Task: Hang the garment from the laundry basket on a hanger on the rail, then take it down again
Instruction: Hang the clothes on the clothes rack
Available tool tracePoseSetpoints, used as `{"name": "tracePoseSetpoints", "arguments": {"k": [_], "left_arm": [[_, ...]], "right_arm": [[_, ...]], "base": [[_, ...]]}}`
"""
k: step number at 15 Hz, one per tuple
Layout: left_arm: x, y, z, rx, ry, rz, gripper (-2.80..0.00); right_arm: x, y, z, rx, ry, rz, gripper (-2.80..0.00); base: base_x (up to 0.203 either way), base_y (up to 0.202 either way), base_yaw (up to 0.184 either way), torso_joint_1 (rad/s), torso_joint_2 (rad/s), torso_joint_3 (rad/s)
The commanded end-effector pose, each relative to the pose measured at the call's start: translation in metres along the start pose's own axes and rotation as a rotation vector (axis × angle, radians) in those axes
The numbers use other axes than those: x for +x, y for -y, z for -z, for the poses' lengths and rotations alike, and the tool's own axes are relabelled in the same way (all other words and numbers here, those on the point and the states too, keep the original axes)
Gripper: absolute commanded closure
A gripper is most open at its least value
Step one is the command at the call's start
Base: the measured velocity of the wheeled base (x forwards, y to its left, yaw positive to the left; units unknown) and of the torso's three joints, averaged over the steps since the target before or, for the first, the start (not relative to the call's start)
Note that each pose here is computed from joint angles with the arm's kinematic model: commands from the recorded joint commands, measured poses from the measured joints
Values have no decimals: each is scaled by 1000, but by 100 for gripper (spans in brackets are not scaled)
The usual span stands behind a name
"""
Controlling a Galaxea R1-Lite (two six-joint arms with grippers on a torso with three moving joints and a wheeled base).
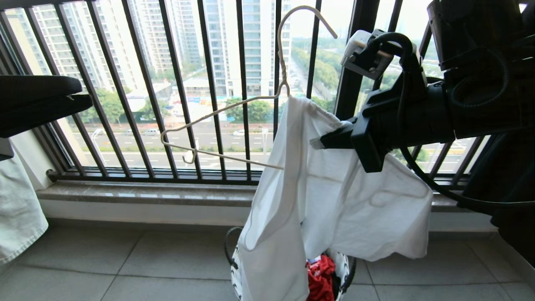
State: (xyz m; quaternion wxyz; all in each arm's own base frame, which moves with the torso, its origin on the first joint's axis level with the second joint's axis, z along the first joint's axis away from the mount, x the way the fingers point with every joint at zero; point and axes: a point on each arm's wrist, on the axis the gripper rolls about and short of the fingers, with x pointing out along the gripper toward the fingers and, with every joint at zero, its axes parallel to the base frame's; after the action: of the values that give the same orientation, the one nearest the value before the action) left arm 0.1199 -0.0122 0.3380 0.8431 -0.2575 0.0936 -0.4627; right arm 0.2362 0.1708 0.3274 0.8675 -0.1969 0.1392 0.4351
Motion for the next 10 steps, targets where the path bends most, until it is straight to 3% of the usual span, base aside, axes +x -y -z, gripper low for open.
{"name": "tracePoseSetpoints", "arguments": {"k": [1, 4, 8, 10], "left_arm": [[2, 10, 1, -108, -99, 11, 0], [32, -7, 15, -166, -259, -10, 0], [100, -25, 64, -101, -432, -312, 0], [123, -44, 89, -102, -519, -373, 0]], "right_arm": [[-4, 1, -1, 72, 0, 55, 0], [-11, 0, -1, 142, 62, 122, 0], [-15, -6, 18, 187, 75, 182, 0], [-13, -10, 29, 191, 100, 193, 0]], "base": [[0, 0, 0, 0, 0, 0], [0, 0, 0, 0, 0, 0], [0, 0, 0, 0, 0, 0], [0, 0, 0, 0, 0, 0]]}}
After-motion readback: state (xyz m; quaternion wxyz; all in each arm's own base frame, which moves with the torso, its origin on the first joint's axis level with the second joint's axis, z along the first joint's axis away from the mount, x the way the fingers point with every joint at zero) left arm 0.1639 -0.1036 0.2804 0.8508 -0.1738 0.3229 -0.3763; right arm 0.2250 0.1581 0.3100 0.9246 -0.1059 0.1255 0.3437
